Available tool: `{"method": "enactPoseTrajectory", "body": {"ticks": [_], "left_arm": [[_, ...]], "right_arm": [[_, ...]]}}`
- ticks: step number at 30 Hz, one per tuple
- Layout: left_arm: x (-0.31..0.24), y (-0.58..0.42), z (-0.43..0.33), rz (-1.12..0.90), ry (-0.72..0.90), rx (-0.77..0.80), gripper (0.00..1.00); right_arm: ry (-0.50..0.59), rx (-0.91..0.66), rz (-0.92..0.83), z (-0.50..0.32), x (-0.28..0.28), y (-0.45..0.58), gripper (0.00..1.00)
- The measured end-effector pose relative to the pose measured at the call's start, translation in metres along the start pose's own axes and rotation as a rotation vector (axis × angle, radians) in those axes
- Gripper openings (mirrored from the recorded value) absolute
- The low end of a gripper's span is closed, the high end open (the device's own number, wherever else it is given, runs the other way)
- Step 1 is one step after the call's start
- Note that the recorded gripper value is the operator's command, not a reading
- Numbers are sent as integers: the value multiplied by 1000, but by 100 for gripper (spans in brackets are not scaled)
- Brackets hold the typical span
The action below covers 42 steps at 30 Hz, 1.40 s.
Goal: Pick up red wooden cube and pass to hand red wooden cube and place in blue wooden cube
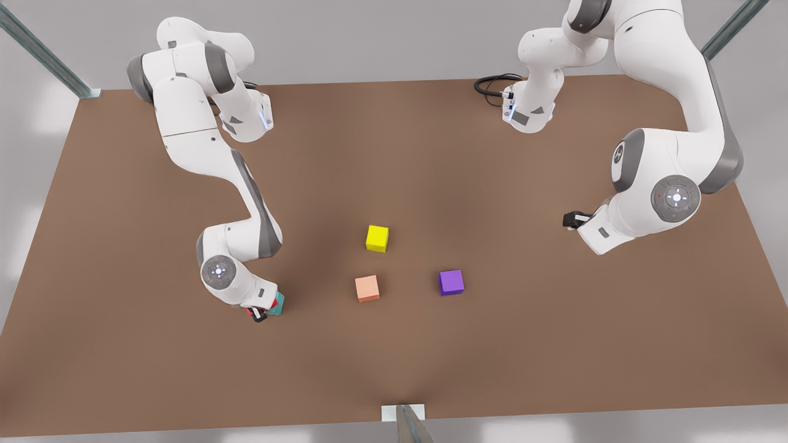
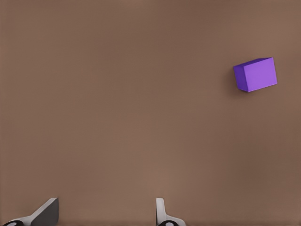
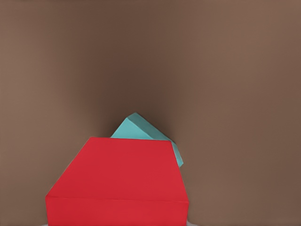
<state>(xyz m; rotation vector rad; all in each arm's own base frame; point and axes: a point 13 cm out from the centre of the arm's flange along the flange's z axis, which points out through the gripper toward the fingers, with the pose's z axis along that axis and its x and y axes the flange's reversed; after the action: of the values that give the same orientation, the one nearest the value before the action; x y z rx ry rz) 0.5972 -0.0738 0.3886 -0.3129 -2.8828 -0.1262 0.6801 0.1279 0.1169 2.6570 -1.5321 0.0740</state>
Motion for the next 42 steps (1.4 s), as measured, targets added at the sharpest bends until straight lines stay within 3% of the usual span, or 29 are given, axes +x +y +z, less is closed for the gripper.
{"method": "enactPoseTrajectory", "body": {"ticks": [1,2,18,26,28,31,36,42], "left_arm": [[0,0,0,-1,0,0,100],[0,0,0,-2,1,-1,100],[1,0,0,-15,4,-1,100],[1,-1,0,-17,4,-2,100],[1,-1,0,-18,4,-2,100],[1,-1,0,-19,4,-1,100],[1,0,1,-21,5,0,100],[1,0,1,-22,5,1,100]], "right_arm": [[0,1,7,0,0,1,52],[0,5,13,-1,0,1,100],[-13,45,85,-21,3,-5,100],[-105,38,150,-111,-13,12,100],[-129,9,242,-149,-9,27,100],[-117,-46,522,-195,27,50,100],[-119,-9,913,-331,50,111,100],[-96,-103,1223,-361,41,149,100]]}}
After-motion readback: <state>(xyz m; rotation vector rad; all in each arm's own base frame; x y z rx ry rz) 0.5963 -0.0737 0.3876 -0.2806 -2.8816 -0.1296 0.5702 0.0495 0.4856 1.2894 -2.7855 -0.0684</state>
